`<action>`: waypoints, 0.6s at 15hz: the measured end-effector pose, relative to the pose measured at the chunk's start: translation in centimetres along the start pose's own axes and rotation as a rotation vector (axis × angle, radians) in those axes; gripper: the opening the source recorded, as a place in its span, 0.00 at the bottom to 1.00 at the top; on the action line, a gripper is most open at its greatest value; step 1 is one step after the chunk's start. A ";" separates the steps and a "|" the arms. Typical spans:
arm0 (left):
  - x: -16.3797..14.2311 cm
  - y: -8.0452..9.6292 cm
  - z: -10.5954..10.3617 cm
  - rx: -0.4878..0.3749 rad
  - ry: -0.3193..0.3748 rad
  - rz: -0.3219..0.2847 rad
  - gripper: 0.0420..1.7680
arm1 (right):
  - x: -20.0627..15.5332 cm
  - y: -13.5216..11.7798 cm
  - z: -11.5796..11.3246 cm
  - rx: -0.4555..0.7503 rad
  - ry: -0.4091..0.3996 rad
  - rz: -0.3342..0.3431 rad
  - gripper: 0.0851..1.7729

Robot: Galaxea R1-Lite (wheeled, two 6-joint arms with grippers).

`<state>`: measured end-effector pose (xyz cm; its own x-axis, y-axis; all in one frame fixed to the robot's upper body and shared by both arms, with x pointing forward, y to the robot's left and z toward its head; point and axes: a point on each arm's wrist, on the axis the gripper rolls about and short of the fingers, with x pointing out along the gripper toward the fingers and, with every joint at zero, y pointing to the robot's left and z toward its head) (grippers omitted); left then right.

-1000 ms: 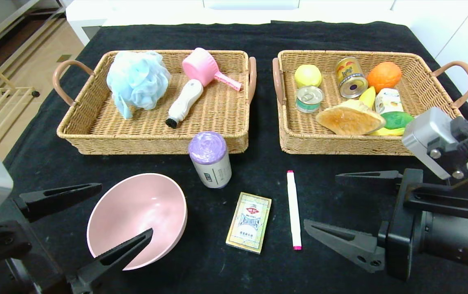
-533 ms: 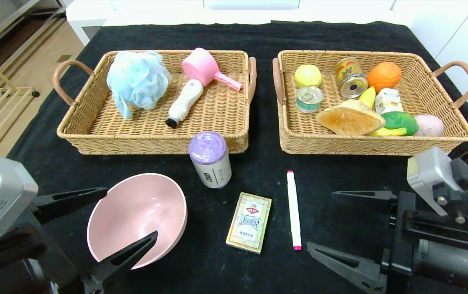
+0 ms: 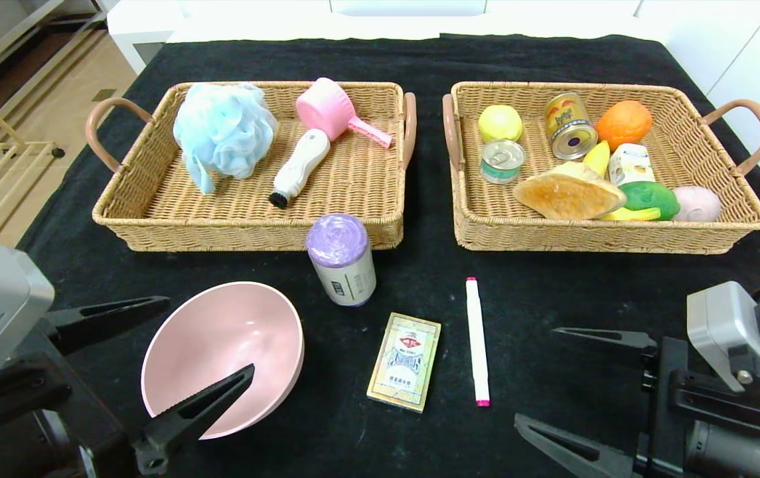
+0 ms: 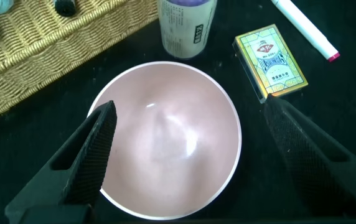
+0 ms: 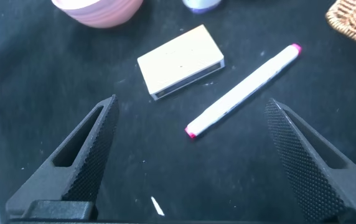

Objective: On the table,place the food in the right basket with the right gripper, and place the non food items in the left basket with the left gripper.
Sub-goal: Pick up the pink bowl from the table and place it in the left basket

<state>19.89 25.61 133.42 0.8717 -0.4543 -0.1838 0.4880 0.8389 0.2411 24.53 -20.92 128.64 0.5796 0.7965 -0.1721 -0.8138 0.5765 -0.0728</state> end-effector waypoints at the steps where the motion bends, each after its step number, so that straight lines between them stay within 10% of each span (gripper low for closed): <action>1: 0.0 0.0 0.1 -0.002 -0.004 -0.001 0.97 | 0.0 -0.2 -0.2 0.002 -0.004 -0.012 0.96; 9: 0.7 0.6 1.8 -0.016 0.022 0.072 0.97 | -0.4 -1.5 -0.5 0.014 0.001 -0.078 0.96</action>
<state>20.90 25.25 135.14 0.9031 -0.3863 -0.1878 0.4235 0.8738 0.2391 25.51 -22.17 128.32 0.6413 0.7488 -0.1676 -0.7655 0.6394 -0.0724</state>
